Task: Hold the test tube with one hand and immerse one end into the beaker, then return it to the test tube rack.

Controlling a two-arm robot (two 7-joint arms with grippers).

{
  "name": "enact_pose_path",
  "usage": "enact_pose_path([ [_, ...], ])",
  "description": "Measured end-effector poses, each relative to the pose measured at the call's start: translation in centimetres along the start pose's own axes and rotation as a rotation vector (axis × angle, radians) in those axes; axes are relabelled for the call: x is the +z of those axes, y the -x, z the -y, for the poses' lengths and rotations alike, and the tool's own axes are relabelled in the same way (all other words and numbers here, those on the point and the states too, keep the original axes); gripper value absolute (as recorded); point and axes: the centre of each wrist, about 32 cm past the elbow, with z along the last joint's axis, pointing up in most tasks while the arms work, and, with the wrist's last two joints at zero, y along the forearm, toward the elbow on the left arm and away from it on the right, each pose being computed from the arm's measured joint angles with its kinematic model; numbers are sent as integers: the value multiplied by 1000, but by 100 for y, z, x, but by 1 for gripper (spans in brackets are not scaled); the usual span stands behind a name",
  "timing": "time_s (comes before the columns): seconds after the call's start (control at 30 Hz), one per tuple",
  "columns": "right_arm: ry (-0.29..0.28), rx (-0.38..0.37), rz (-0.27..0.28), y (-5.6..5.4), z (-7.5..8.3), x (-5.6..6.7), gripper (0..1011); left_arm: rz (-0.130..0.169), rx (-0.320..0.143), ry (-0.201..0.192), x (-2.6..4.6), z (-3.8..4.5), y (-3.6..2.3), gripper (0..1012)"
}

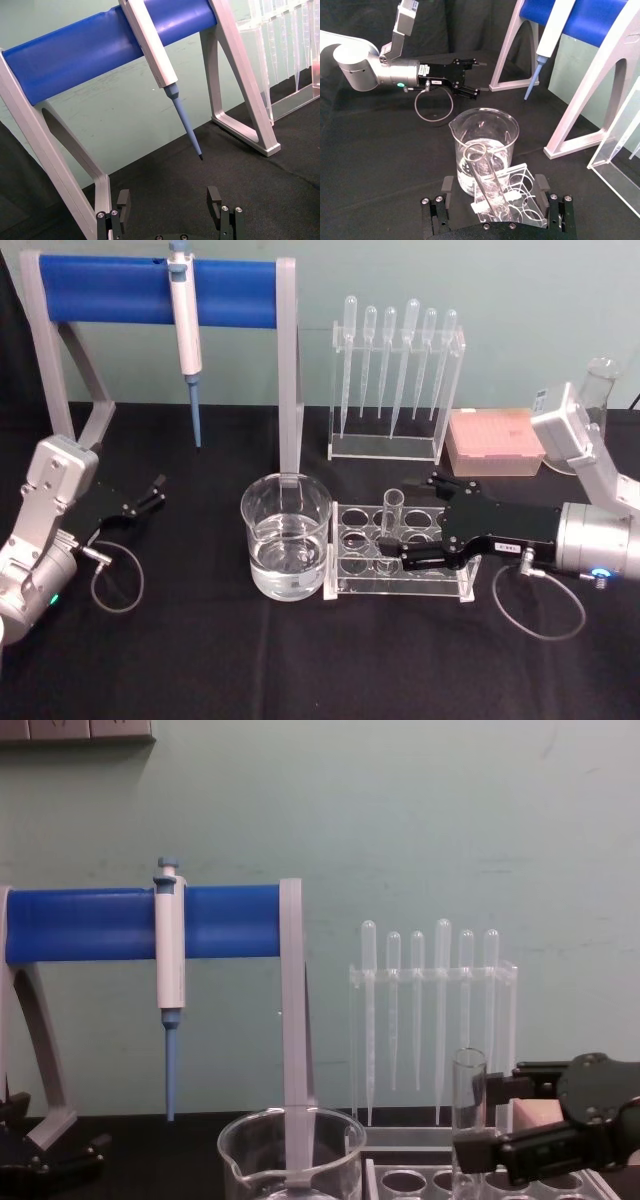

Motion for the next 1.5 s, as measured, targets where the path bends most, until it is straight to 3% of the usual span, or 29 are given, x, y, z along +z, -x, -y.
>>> enact_pose_path([
  [0.3,1,7,13,2,-127,0,1003,0,0,0,0,0,0,1000],
  [0.6,1,6,15,2,-123,2,1002,0,0,0,0,0,0,1000],
  [0.73,2,5,14,2,-120,3,939,0,0,0,0,0,0,1000],
  [1.1,3,5,13,3,-116,4,651,0,0,0,0,0,0,1000],
  [1.13,3,5,13,3,-116,4,579,0,0,0,0,0,0,1000],
  [1.4,4,4,13,2,-113,5,315,0,0,0,0,0,0,1000],
  [1.5,3,2,13,1,-111,7,267,0,0,0,0,0,0,1000],
])
